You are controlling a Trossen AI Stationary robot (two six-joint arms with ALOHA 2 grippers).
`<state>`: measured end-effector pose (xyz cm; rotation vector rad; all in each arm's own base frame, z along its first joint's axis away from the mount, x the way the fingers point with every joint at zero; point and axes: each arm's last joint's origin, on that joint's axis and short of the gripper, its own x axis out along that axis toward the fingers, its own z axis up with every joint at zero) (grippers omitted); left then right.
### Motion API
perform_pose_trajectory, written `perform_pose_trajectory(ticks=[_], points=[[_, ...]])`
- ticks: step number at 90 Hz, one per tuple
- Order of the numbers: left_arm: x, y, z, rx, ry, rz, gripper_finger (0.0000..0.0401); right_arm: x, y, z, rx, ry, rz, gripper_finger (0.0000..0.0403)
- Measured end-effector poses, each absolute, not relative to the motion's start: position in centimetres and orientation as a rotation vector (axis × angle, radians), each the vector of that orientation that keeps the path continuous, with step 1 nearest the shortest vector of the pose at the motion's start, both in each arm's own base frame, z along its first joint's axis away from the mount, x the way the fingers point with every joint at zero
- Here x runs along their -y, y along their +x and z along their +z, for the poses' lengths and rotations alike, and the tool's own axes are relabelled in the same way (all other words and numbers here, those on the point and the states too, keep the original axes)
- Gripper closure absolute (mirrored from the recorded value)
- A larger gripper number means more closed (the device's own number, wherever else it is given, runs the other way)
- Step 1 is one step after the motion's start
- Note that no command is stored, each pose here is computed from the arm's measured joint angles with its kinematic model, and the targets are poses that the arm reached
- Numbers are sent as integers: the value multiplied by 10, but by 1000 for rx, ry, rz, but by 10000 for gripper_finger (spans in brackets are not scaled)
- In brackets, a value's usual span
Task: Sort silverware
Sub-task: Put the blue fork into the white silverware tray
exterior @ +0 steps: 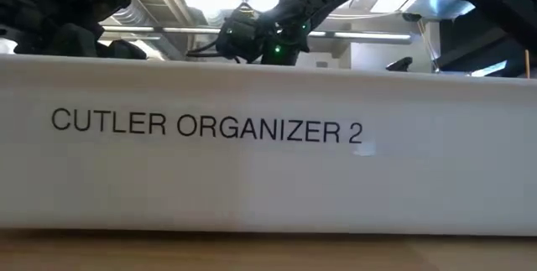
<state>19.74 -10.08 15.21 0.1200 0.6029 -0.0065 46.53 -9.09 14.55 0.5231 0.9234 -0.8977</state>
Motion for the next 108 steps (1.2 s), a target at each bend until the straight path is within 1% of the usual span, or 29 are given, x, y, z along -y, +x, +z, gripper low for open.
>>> perform_pose_trajectory(ticks=[12, 38, 58, 79, 88, 108], points=[[101, 197, 152, -603, 120, -7, 329, 97, 459, 139, -943, 542, -930, 205], [101, 197, 152, -603, 120, -7, 329, 100, 467, 138, -859, 585, -874, 205], [101, 197, 152, -603, 121, -7, 329, 105, 463, 127, -916, 587, -885, 205], [101, 197, 152, -606, 121, -6, 329, 106, 465, 121, -897, 575, -912, 207], [101, 197, 151, -612, 125, -6, 329, 106, 465, 121, -897, 576, -913, 225], [100, 196, 151, -620, 119, -2, 329, 106, 465, 120, -897, 576, -912, 291]])
